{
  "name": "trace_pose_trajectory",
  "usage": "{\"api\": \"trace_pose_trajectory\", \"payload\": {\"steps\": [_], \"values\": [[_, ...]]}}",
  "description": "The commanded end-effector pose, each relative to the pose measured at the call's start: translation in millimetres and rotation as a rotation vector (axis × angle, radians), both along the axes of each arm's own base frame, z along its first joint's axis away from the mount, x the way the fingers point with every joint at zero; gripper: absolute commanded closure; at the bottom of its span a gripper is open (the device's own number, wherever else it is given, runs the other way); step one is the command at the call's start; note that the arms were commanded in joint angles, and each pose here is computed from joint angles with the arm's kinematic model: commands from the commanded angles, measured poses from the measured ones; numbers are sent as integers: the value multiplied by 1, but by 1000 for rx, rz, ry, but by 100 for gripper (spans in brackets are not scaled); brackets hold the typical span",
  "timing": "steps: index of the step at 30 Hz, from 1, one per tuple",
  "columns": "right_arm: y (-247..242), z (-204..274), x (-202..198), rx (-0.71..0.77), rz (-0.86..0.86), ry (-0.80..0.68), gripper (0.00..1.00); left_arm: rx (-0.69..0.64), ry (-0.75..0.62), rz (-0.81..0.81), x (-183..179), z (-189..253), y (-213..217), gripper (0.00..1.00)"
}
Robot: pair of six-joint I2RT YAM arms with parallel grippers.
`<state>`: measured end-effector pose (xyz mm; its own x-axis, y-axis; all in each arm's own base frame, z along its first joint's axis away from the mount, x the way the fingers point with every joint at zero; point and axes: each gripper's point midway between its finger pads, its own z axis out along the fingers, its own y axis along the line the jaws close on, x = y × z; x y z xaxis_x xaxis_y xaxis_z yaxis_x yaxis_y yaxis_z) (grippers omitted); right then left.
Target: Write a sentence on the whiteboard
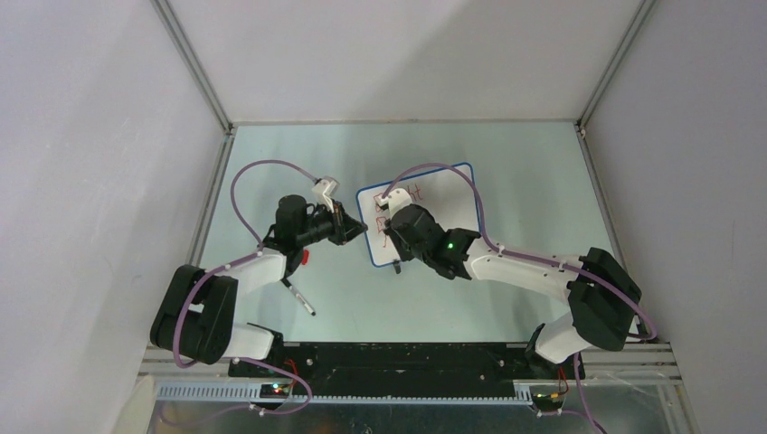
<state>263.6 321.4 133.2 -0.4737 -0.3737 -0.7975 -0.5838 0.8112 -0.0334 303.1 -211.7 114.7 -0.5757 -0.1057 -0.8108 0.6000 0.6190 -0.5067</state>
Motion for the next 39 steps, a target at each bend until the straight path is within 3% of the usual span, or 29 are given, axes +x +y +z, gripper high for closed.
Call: {"api": "trace_pose_trajectory", "payload": {"steps": [1,24,32,39], "values": [[-8,-3,0,-13,-26,-1,100,-11,-106,-18,9,29,-5,84],[-17,-15,-13,-36,-24,17,100,-9,-105,-18,9,29,-5,84],[4,21,-18,94,48,-3,100,-9,-106,-19,8,29,-6,84],[13,25,-16,92,64,-19,100,-9,-106,-19,9,29,-6,84]]}}
